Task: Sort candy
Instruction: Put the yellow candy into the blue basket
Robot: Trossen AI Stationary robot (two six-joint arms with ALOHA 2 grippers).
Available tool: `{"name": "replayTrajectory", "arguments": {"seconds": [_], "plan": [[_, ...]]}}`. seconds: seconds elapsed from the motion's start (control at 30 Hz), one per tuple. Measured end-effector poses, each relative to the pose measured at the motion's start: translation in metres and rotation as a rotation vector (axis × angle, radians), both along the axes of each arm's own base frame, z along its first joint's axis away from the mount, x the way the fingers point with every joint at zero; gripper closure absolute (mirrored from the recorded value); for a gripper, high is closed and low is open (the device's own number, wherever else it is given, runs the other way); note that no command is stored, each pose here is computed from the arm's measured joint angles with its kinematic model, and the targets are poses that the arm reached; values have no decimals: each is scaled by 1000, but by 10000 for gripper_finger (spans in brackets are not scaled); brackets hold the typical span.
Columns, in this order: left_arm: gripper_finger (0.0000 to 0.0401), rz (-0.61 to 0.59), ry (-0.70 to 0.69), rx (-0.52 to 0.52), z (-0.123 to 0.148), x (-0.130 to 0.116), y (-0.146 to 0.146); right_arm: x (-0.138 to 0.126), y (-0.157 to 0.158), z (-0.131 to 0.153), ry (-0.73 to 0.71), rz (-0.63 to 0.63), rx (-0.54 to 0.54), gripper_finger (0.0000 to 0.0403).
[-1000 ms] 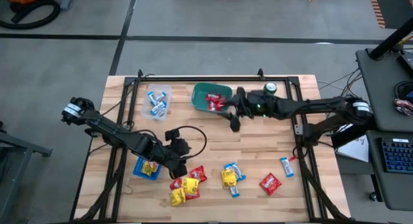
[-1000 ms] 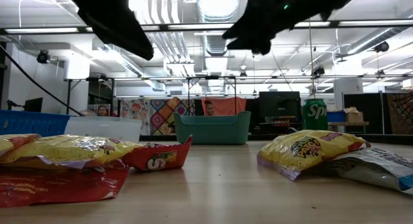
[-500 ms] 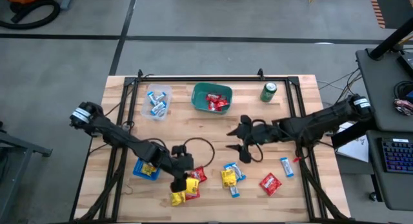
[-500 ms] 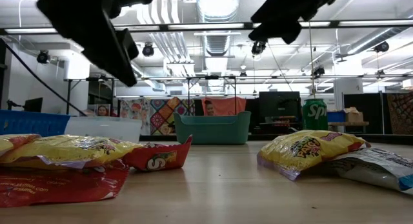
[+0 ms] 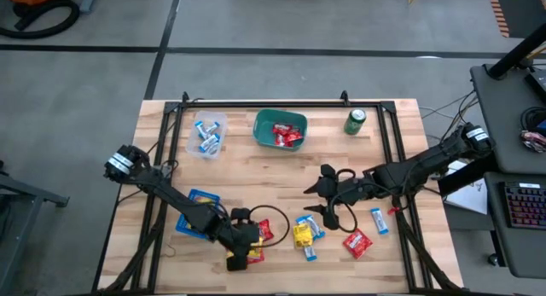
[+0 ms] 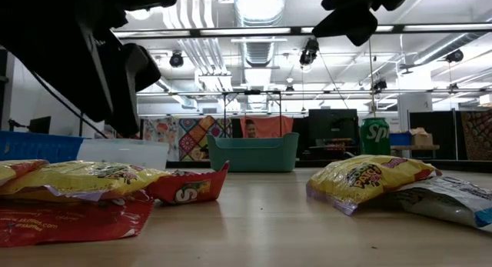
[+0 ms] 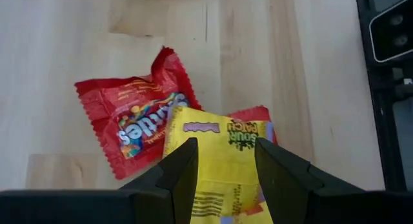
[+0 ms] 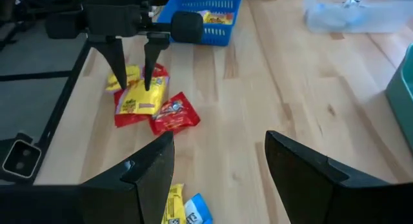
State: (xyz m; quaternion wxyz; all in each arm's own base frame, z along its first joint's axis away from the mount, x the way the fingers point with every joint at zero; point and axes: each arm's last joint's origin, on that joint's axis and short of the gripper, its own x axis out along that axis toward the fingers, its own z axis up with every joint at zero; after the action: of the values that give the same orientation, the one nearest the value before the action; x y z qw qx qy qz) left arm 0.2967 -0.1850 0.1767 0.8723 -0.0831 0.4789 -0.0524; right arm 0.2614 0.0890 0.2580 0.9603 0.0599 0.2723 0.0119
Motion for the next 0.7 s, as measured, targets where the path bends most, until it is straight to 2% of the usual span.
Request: {"name": "replayTrajectory", "arguments": {"seconds": [0.3, 0.7], "plan": [[265, 41, 39, 36, -7, 0, 1, -2, 3, -1, 0, -22, -26, 172], [265, 66, 45, 22, -8, 0, 1, -2, 2, -1, 6, -23, -29, 172]]}}
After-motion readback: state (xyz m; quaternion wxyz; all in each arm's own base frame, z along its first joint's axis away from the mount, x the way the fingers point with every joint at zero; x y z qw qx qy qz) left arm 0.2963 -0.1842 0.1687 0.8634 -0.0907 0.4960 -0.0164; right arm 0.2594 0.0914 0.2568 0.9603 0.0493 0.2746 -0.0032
